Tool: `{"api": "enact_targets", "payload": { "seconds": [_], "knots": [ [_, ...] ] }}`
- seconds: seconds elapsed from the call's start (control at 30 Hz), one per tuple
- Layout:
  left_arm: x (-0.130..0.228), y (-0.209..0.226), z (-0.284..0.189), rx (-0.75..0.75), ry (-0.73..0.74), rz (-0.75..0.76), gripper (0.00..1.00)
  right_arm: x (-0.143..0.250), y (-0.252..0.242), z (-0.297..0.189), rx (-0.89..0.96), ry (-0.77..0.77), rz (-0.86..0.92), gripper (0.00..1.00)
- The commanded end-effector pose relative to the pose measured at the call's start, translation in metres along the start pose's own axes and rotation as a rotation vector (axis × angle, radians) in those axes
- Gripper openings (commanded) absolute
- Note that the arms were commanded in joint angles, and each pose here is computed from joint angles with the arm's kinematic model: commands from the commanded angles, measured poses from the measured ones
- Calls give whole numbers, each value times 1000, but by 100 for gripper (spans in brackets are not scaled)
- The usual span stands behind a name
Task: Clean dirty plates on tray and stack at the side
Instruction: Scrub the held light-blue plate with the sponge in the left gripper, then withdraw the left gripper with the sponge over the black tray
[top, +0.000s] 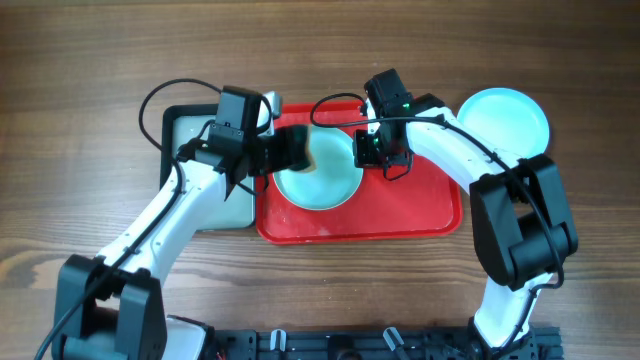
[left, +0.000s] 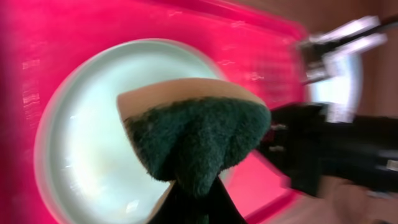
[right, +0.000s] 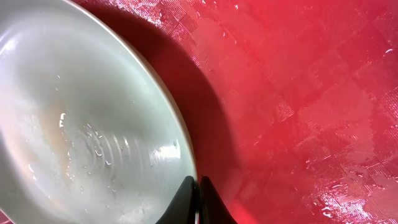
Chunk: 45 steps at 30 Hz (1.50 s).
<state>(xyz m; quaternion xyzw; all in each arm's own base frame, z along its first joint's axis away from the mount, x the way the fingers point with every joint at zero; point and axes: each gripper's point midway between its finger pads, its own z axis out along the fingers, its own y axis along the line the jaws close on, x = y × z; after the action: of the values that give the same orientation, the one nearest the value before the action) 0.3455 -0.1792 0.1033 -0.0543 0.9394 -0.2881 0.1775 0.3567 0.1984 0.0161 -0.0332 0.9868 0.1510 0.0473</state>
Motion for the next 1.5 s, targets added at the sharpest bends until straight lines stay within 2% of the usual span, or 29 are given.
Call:
{"api": "enact_targets", "payload": {
  "seconds": [0.0, 0.33, 0.63, 0.7, 0.87, 0.97, 1.07, 1.1, 1.13, 1.2, 1.3, 1.37, 1.47],
  "knots": [
    [0, 39, 14, -184, -3, 63, 5, 2, 0, 7, -2, 13, 3, 4],
    [25, 83, 74, -251, 133, 30, 4, 1, 1, 7, -6, 6, 0, 4],
    [39, 70, 92, -148, 192, -44, 4, 3, 8, 7, -44, 19, -1, 4],
    [46, 62, 98, -101, 223, -44, 4, 3, 8, 7, -44, 19, -1, 4],
    [57, 8, 107, 111, 268, -21, 7, 3, 8, 7, -44, 19, -1, 4],
    [57, -11, 109, 174, 267, -37, 4, 3, 8, 7, -43, 19, -1, 4],
    [35, -31, 93, 235, 228, -23, 4, 2, 8, 7, -44, 15, -1, 5],
    [12, -41, 74, 254, 167, -10, 4, 0, 8, 7, -46, 9, -2, 12],
    [-8, -48, 54, 253, 109, -5, 4, -1, 9, 7, -48, 6, -3, 33],
    [-46, -46, 8, 210, -35, -14, 4, -1, 9, 7, -48, 4, -3, 50],
    [-72, -19, -43, 150, -149, -71, 4, -2, 9, 7, -49, 2, -4, 52],
    [-80, 22, -73, 57, -195, -143, 4, -2, 9, 7, -49, 2, -4, 52],
    [-73, 97, -102, -90, -183, -251, 4, -2, 9, 7, -49, 2, -4, 43]
  ]
}}
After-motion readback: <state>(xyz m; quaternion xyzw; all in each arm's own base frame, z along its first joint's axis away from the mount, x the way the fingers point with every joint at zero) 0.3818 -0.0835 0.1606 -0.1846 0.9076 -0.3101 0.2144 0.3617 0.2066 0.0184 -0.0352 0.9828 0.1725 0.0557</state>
